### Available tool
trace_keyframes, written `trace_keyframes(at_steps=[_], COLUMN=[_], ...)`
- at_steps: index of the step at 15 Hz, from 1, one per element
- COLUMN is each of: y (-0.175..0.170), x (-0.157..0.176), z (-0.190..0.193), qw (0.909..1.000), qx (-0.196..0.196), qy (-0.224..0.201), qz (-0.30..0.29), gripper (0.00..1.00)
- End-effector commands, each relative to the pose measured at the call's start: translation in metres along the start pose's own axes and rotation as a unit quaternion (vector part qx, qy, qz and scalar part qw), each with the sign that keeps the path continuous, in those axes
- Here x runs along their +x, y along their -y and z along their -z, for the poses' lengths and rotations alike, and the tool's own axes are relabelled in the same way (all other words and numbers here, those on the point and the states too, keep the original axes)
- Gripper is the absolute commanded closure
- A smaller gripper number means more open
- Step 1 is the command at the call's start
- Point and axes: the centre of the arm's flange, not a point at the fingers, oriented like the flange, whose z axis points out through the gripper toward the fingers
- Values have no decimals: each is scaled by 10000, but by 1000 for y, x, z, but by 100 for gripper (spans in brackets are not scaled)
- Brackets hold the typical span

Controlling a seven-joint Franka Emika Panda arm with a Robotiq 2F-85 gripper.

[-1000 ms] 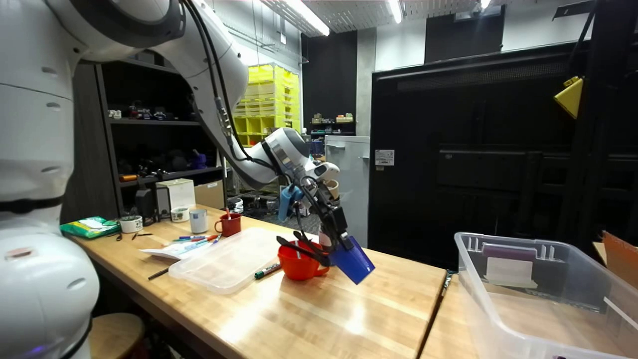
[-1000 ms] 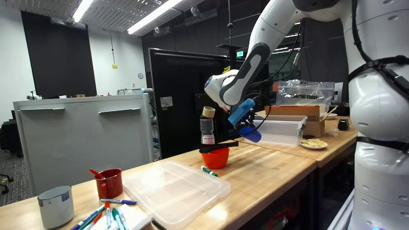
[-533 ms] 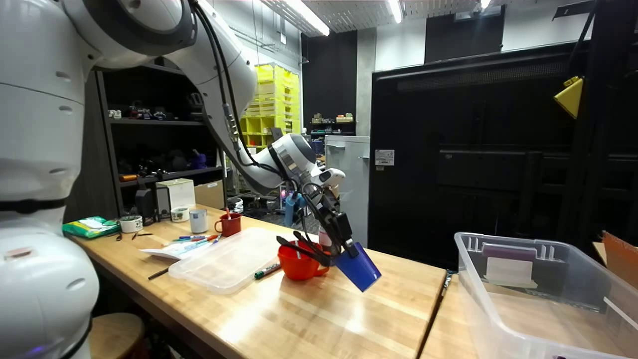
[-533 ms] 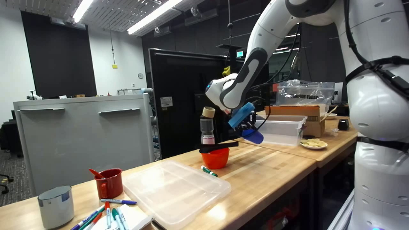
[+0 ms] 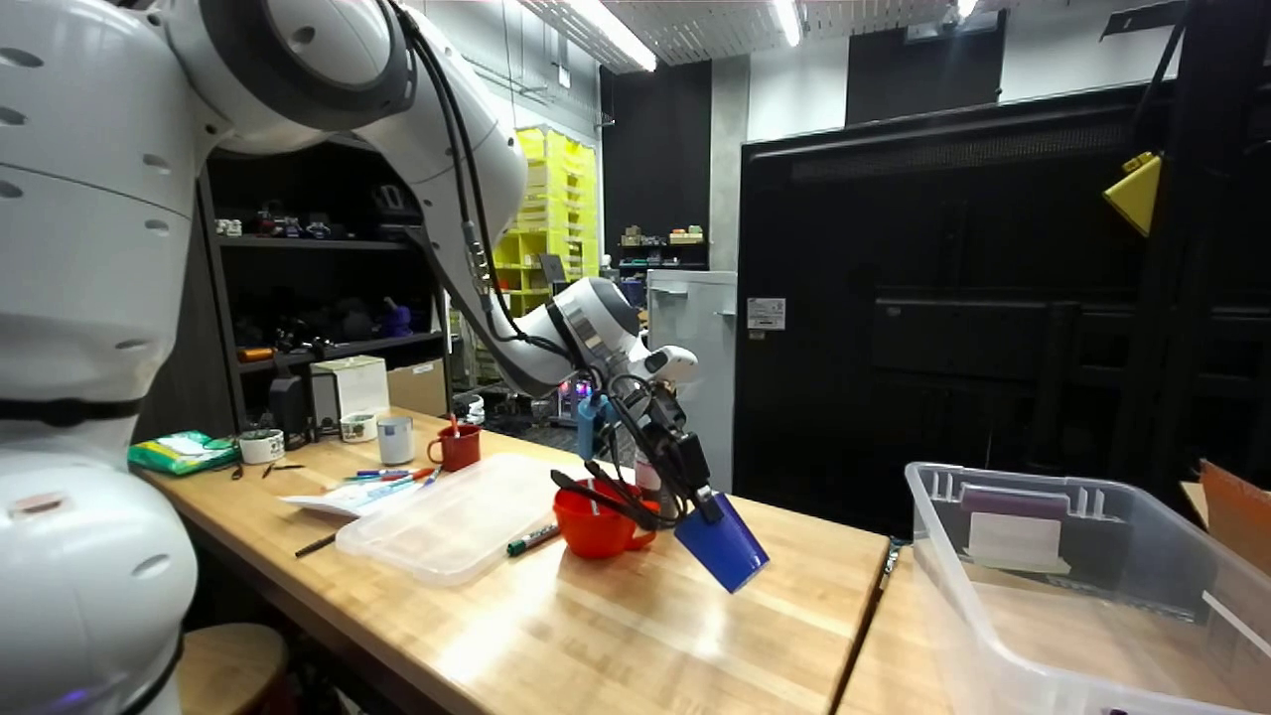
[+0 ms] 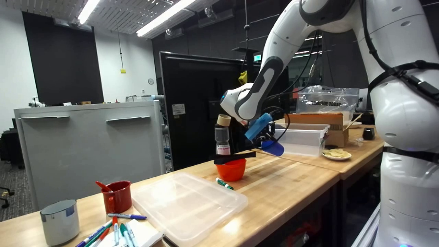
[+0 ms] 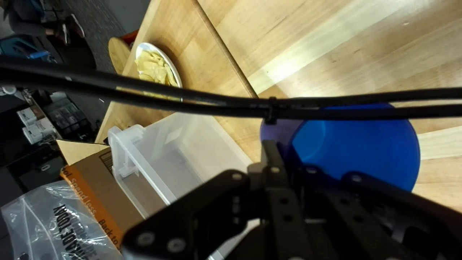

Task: Hang the blue cup on to the clamp on top of the orange jar

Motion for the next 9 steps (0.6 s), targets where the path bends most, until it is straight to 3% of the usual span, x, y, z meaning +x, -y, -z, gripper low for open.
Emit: trace_keyframes(at_steps=[1, 9], y=[7, 24], x=[2, -6], z=[6, 5], qw=[9998, 9997], qx=[-154, -174], qy=[-80, 20], qz=[-22, 154], gripper=[99, 99])
